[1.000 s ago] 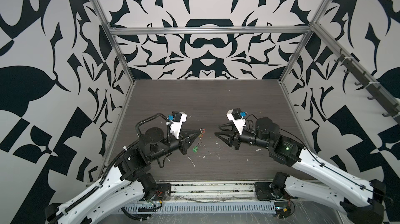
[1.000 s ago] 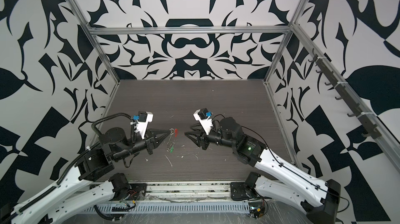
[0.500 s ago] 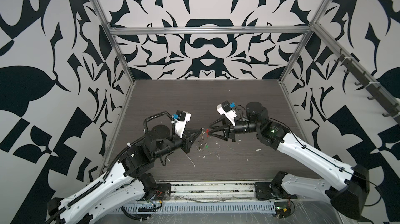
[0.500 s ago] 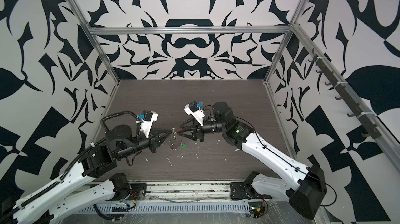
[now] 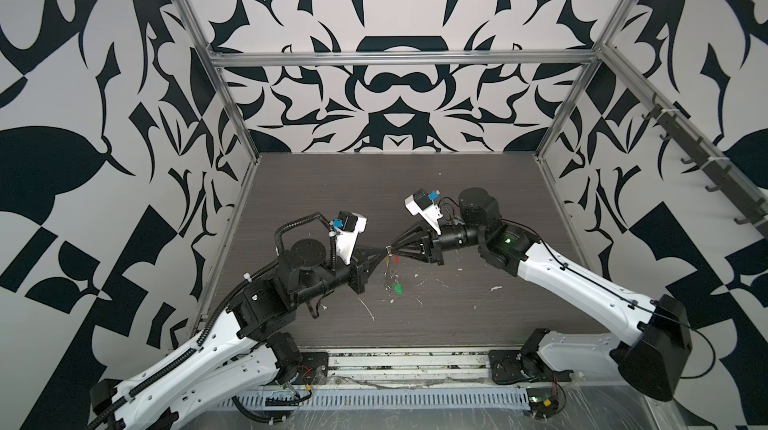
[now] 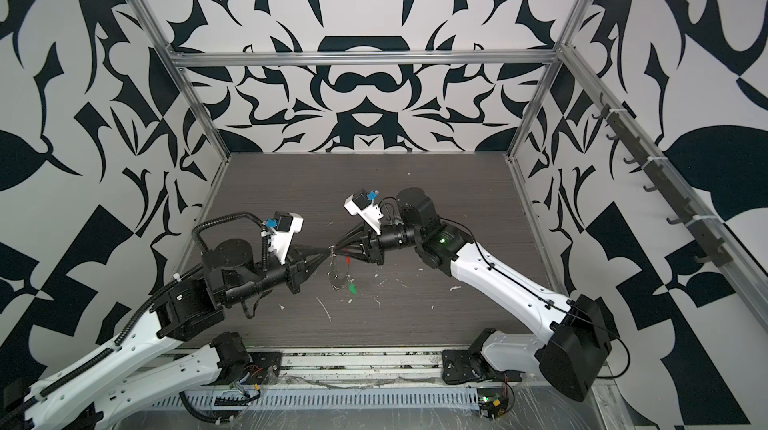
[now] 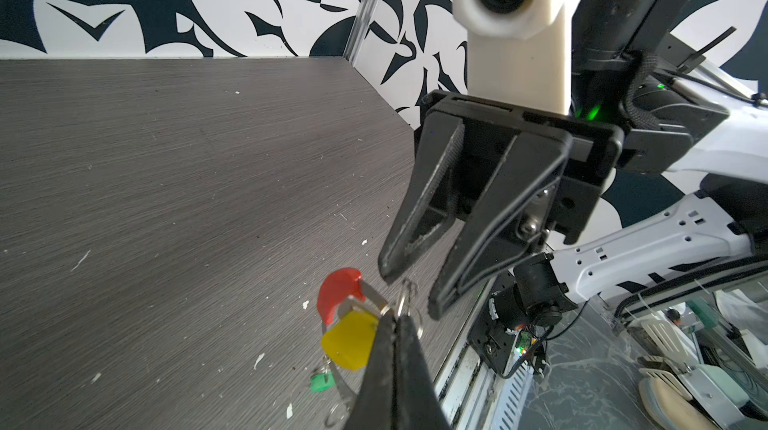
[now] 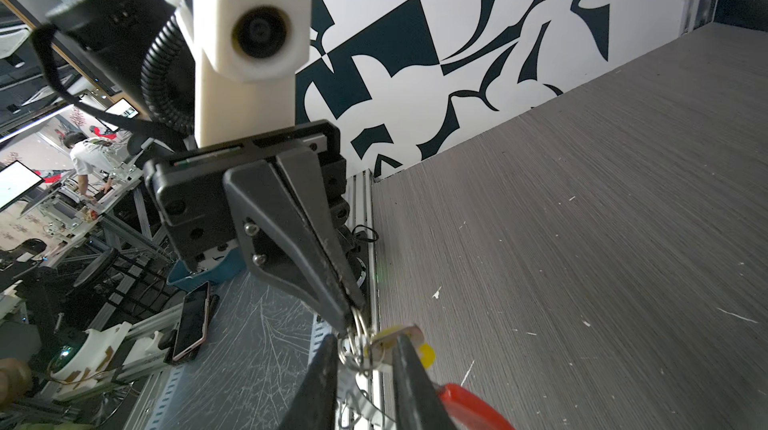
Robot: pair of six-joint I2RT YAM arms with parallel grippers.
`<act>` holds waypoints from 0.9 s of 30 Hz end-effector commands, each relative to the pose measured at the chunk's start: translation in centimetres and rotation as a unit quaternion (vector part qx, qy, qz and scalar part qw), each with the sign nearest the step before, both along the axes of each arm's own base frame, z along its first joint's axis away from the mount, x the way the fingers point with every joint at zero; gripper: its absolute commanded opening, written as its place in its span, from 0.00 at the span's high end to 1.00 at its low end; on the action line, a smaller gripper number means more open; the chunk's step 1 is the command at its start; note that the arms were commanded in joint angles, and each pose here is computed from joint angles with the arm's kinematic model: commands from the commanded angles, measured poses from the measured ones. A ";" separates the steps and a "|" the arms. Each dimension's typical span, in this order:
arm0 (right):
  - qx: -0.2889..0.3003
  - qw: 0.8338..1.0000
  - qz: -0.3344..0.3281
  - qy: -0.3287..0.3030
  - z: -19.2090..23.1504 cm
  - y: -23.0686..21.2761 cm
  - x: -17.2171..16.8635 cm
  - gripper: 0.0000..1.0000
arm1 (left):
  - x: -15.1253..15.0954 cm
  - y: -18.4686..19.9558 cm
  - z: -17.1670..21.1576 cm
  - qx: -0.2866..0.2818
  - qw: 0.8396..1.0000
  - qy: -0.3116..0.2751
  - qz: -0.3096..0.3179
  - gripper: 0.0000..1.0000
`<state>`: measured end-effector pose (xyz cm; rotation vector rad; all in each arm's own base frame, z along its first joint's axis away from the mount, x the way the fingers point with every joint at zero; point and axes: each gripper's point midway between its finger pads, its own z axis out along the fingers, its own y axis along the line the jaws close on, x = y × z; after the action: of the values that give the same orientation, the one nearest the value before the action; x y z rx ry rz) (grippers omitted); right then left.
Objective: Remove the keys from the keyring
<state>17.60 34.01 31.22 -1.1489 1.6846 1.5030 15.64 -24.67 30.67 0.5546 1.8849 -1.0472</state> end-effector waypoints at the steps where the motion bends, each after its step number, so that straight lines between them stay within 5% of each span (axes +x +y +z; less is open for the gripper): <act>1: 0.039 0.999 0.018 -0.033 3.3 0.3 -0.7 0.74 | -0.2 0.3 1.0 -0.011 1.000 -0.013 -0.001 1.00; 17: 0.027 0.999 0.023 -0.031 3.0 1.0 -1.0 0.83 | -0.4 0.4 1.4 -0.021 1.000 -0.014 -0.002 1.00; 27: 0.019 0.999 0.020 -0.034 2.5 1.3 -0.9 1.00 | -0.6 0.3 1.6 -0.031 0.999 -0.012 -0.007 1.00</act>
<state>16.81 35.03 31.73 -1.1858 1.6706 1.5163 15.29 -24.36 31.19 0.5513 1.8663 -1.0643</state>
